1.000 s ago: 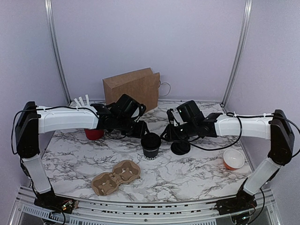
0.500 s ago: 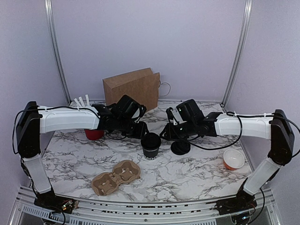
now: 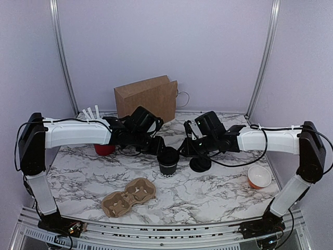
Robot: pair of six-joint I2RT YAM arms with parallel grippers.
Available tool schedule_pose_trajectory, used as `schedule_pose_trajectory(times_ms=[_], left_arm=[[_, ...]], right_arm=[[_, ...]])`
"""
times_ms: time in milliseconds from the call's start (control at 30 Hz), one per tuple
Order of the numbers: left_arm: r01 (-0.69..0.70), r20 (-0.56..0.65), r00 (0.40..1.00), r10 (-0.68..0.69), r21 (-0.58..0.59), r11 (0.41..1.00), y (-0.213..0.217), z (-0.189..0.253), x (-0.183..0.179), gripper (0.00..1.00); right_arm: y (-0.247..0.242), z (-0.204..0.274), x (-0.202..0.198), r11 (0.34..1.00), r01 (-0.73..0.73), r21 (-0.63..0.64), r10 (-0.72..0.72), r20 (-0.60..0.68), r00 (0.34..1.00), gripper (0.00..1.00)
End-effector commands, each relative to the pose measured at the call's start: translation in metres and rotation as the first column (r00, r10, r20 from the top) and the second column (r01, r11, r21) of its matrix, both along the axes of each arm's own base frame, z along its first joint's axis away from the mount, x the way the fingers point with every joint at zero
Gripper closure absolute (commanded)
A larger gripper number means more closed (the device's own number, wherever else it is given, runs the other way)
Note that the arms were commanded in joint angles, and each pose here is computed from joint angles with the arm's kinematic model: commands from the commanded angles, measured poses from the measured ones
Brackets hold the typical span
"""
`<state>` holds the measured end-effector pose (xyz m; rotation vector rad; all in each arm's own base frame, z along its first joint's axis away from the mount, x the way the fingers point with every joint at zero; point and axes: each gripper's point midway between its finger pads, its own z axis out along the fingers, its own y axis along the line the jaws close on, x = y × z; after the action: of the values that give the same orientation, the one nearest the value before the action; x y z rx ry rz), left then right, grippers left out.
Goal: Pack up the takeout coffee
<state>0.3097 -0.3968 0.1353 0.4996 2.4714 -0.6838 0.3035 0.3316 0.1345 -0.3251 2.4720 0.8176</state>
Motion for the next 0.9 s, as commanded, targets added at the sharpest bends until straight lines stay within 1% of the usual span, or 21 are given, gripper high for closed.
schedule_pose_trajectory(times_ms=[0,200,500,600,700,867], left_arm=[[0.019,-0.026,0.999,-0.018,0.034,0.999,0.001,-0.019,-0.005,0.66],[0.023,-0.026,0.999,-0.023,0.030,0.999,0.000,-0.020,-0.006,0.66],[0.040,-0.037,0.999,-0.038,0.032,0.999,-0.002,-0.028,-0.014,0.67],[0.037,-0.045,0.998,-0.035,0.037,0.999,0.000,-0.033,-0.016,0.68],[0.034,-0.055,0.998,-0.032,0.040,0.999,0.003,-0.040,-0.019,0.68],[0.031,-0.068,0.997,-0.027,0.046,0.998,0.006,-0.048,-0.022,0.68]], right_arm=[[0.009,0.002,-0.001,1.000,-0.021,0.018,0.021,0.007,1.000,0.81],[0.009,-0.002,-0.007,1.000,-0.029,0.010,0.029,-0.008,1.000,0.84],[0.007,-0.019,-0.031,0.999,-0.034,-0.006,0.034,-0.054,0.998,0.88],[0.005,-0.026,-0.037,1.000,-0.029,-0.008,0.028,-0.074,0.997,0.89],[0.012,-0.033,-0.053,0.998,-0.054,-0.011,0.052,-0.093,0.994,0.89],[0.013,-0.045,-0.060,0.999,-0.049,-0.017,0.047,-0.125,0.991,0.89]])
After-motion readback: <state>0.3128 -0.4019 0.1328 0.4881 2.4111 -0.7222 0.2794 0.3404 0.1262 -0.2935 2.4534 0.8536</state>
